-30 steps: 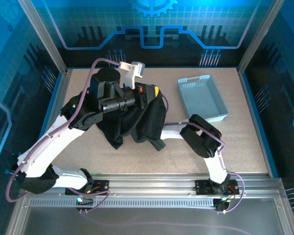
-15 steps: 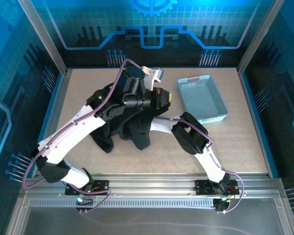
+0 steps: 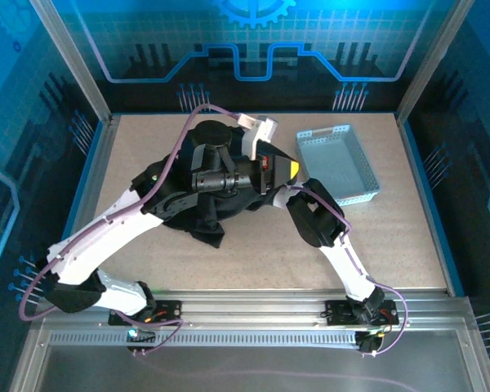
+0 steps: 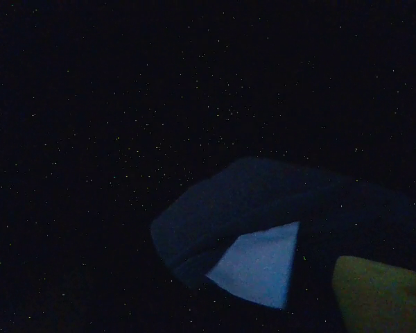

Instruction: Fold the inside-out t-shirt

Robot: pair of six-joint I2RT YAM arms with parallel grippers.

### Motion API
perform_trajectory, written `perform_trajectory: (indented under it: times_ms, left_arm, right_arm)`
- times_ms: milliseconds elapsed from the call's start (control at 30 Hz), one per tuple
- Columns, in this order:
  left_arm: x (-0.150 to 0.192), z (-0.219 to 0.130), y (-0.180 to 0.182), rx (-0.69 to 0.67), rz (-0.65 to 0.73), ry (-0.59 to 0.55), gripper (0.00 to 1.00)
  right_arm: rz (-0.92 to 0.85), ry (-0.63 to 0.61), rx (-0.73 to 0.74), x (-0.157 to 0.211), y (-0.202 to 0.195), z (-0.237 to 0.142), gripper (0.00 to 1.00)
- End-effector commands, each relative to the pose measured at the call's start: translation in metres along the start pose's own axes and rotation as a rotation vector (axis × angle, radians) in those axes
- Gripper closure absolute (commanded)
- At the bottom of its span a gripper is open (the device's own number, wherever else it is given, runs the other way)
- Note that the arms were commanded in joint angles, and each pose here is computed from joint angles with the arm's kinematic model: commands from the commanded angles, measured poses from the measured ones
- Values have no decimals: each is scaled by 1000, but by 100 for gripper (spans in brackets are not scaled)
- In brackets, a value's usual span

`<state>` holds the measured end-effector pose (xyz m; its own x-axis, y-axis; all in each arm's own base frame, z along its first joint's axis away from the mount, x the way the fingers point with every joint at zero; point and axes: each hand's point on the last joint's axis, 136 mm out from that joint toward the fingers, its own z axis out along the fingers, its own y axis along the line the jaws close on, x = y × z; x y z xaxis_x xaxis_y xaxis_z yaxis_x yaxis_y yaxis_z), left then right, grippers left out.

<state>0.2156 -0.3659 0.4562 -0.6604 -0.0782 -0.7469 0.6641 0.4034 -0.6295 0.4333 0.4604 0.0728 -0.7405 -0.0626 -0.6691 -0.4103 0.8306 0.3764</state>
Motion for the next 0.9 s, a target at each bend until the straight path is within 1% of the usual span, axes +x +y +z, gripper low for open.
perform_trajectory:
  times_ms: [0,67,167,267,333,400,467,567,633,767,867]
  left_arm:
    - [-4,-12,-1,4,35,-30,100]
    - [4,-11,19,-40,5,-10,100]
    - [16,-10,42,-90,-17,15,100]
    - [17,-14,50,-110,-25,11,100]
    - [12,-17,48,-100,-22,-4,100]
    - [7,-18,28,-16,-8,-1,100]
    - [2,-19,-5,97,18,-2,100]
    - [-2,-20,-56,175,137,9,100]
    - [-6,-21,-78,239,149,21,100]
    - [-12,-16,-84,254,146,17,100]
    - [-11,-14,-89,287,135,23,100]
  right_arm:
    - [109,100,-74,31,2,7,10]
    - [183,132,-53,41,-10,9,10]
    - [261,158,-99,47,-13,13,11]
    - [302,188,-130,47,-7,13,12]
    - [319,185,-146,43,-3,14,14]
    - [321,176,-127,40,-5,16,13]
    - [334,172,-101,36,-12,21,12]
    - [345,133,-96,20,-18,25,12]
    - [345,106,-116,7,-14,26,11]
    - [336,101,-121,-7,-6,27,11]
    - [348,100,-111,-12,-10,29,11]
